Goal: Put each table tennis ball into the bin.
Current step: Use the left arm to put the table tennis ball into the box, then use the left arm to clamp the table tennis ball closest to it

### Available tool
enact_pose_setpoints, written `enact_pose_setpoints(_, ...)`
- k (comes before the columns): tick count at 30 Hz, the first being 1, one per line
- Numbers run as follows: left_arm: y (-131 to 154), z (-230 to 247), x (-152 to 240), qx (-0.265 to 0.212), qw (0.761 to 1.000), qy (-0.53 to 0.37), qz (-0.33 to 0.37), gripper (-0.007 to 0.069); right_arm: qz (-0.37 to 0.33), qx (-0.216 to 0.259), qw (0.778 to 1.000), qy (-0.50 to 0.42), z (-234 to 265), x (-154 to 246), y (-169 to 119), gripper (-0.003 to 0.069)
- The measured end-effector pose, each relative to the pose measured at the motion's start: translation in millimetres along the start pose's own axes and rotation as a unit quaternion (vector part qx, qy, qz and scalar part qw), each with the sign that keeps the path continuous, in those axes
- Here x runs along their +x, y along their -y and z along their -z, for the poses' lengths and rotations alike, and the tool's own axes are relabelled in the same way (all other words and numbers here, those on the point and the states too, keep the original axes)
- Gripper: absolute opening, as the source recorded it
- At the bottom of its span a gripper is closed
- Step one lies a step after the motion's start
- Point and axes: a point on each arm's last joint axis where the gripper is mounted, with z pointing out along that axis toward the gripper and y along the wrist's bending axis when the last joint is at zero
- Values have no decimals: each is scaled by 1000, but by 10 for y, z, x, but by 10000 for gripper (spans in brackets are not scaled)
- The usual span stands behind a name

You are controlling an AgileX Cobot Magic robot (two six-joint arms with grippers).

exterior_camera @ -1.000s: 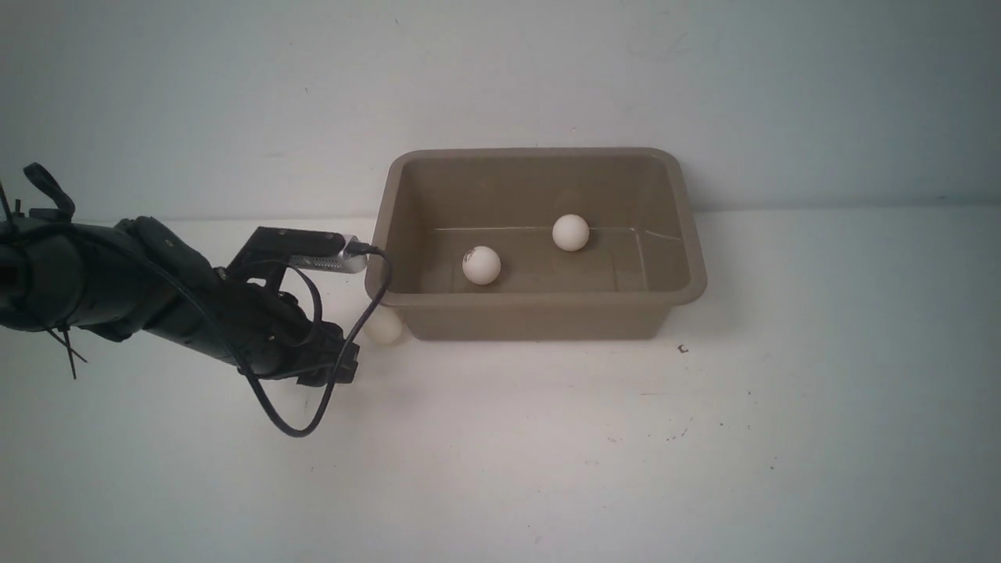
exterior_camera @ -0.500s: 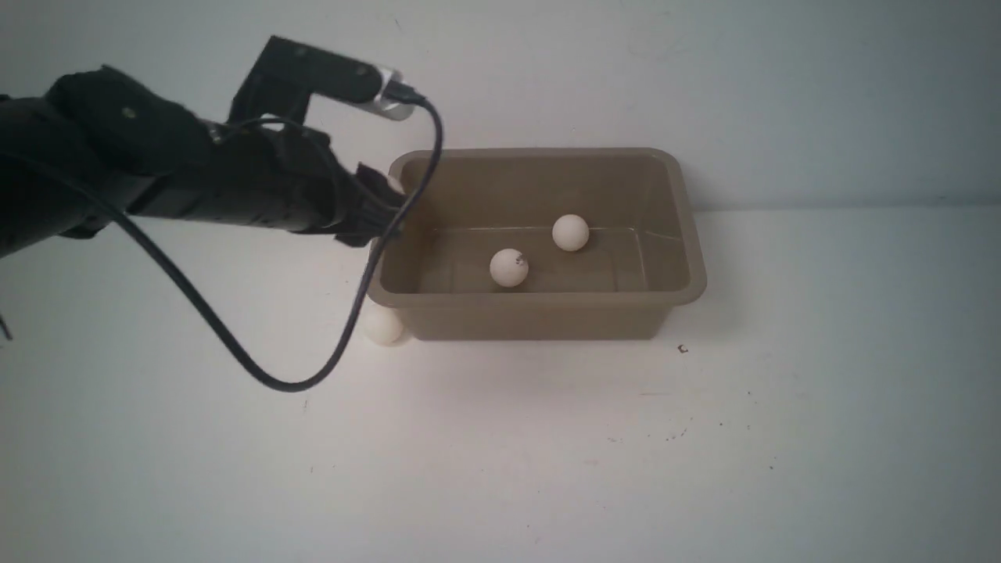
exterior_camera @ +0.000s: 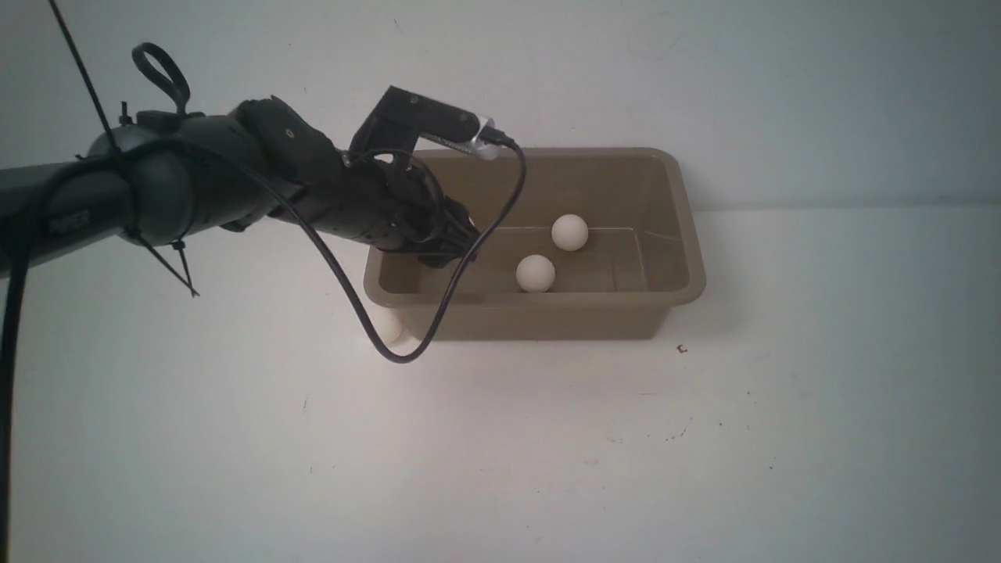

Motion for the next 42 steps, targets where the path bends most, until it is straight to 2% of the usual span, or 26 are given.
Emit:
enact_pose_setpoints(6,-32,-215,161,9,999,-31,7,352,-41,-5,999,-16,-79,413,-46,-16)
enact_pose_setpoints(13,-17,-233,175,21,998,-38,-37,356,-64,-27,997,-34,-192,551,-95,-18)
enact_pose_setpoints(15,-12,-233,171,24,998,-37,-41,376,-66,-30,997,-33,-194,551,-99,-18)
enact_pose_setpoints(18,5,-233,156,31,999,-29,-33,508,-68,-33,997,-31,-193,546,-106,-18)
enact_pose_setpoints(20,9,-220,142,32,999,-26,-30,555,-68,-33,997,-31,-193,546,-106,-18)
enact_pose_setpoints(23,10,-117,69,30,999,-14,-36,584,-68,-33,997,-31,-193,546,-106,-18)
enact_pose_setpoints(27,-35,183,-99,21,999,14,-43,561,-68,-33,997,-31,-193,546,-106,-18)
enact_pose_setpoints(32,-274,1036,-297,1,997,35,-72,470,-68,-33,997,-31,-196,548,-106,-18)
enact_pose_setpoints(35,-512,1470,-195,-3,998,3,-70,424,-66,-33,997,-32,-205,553,-106,-18)
enact_pose_setpoints(42,-931,1633,209,0,998,-60,-11,405,-47,-34,998,-31,-213,557,-106,-18)
